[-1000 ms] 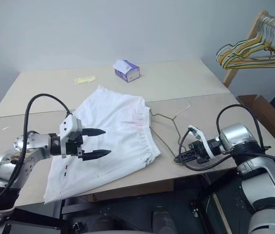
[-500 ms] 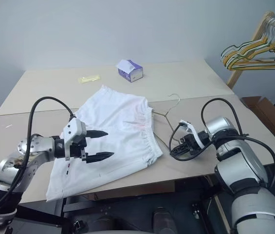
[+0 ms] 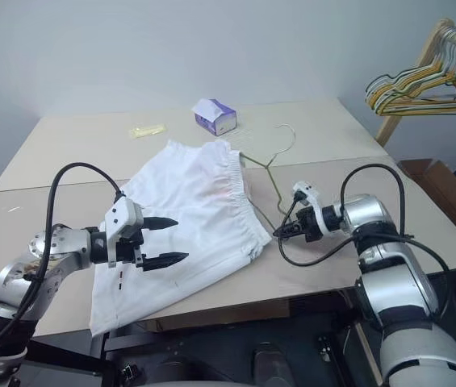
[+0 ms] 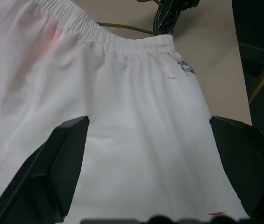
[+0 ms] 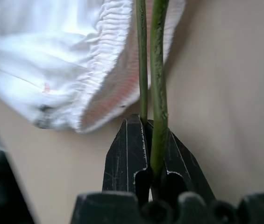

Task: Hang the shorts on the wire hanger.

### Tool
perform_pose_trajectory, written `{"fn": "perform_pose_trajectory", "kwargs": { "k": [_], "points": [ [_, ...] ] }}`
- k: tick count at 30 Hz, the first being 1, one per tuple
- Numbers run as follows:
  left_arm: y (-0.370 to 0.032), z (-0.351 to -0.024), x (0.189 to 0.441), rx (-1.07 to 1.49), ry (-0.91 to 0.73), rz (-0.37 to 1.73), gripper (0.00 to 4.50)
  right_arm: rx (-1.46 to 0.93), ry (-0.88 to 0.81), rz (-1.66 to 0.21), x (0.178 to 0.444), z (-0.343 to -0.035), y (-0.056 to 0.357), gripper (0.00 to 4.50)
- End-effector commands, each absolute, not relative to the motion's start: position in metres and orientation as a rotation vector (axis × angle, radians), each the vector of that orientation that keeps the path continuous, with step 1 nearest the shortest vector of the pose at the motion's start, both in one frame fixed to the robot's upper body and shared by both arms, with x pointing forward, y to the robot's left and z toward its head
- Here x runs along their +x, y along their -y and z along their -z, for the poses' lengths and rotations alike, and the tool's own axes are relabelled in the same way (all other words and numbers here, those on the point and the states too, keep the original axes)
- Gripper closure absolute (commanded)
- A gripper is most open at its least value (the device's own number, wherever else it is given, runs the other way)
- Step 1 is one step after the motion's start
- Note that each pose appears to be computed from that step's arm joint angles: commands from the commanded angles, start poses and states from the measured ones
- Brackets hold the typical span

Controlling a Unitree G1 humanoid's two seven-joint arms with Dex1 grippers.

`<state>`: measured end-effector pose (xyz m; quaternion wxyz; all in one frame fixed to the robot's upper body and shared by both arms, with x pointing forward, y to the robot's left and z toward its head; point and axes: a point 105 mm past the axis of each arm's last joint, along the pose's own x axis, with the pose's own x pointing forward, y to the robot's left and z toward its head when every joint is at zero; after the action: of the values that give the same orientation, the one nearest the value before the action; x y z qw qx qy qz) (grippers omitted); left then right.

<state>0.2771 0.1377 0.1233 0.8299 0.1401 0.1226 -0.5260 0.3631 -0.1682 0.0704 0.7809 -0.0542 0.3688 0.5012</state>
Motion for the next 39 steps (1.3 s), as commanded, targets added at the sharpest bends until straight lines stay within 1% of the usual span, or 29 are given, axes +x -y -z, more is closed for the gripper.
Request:
{"fn": "perform_pose_trajectory", "kwargs": {
  "k": [1, 4, 6, 10, 13, 16, 19, 22, 25, 27, 32, 39],
  "points": [
    [-0.132, -0.138, 0.28, 0.341, -0.198, 1.139, 0.03, -0.39, -0.607, -1.112, 0.374, -0.099, 0.165, 4.5],
    [-0.127, -0.138, 0.276, 0.362, -0.192, 1.181, 0.03, -0.464, -0.554, -1.095, 0.381, -0.109, 0.163, 4.5],
    [-0.126, -0.142, 0.275, 0.378, -0.176, 1.201, 0.03, -0.558, -0.508, -1.078, 0.389, -0.119, 0.161, 4.5],
    [-0.127, -0.181, 0.273, 0.292, -0.024, 1.27, 0.03, -0.692, -0.443, -1.07, 0.398, -0.139, 0.155, 4.5],
    [-0.139, -0.215, 0.289, 0.268, 0.077, 1.207, 0.03, -0.729, -0.409, -1.094, 0.401, -0.152, 0.145, 4.5],
    [-0.154, -0.246, 0.308, 0.293, 0.15, 1.129, 0.03, -0.809, -0.385, -1.109, 0.401, -0.157, 0.135, 4.5],
    [-0.166, -0.261, 0.324, 0.371, 0.16, 1.09, 0.03, -0.872, -0.361, -1.146, 0.395, -0.156, 0.122, 4.5],
    [-0.176, -0.265, 0.337, 0.486, 0.132, 1.082, 0.03, -0.943, -0.345, -1.172, 0.388, -0.151, 0.11, 4.5],
    [-0.181, -0.266, 0.344, 0.523, 0.092, 1.123, 0.03, -0.962, -0.345, -1.182, 0.381, -0.148, 0.1, 4.5],
    [-0.184, -0.26, 0.343, 0.534, 0.04, 1.196, 0.03, -0.964, -0.35, -1.181, 0.379, -0.147, 0.095, 4.5],
    [-0.188, -0.241, 0.338, 0.658, -0.093, 1.351, 0.03, -0.983, -0.359, -1.172, 0.375, -0.147, 0.089, 4.5],
    [-0.189, -0.224, 0.345, 0.765, -0.209, 1.393, 0.03, -0.979, -0.383, -1.183, 0.37, -0.147, 0.084, 4.5]
  ]
}}
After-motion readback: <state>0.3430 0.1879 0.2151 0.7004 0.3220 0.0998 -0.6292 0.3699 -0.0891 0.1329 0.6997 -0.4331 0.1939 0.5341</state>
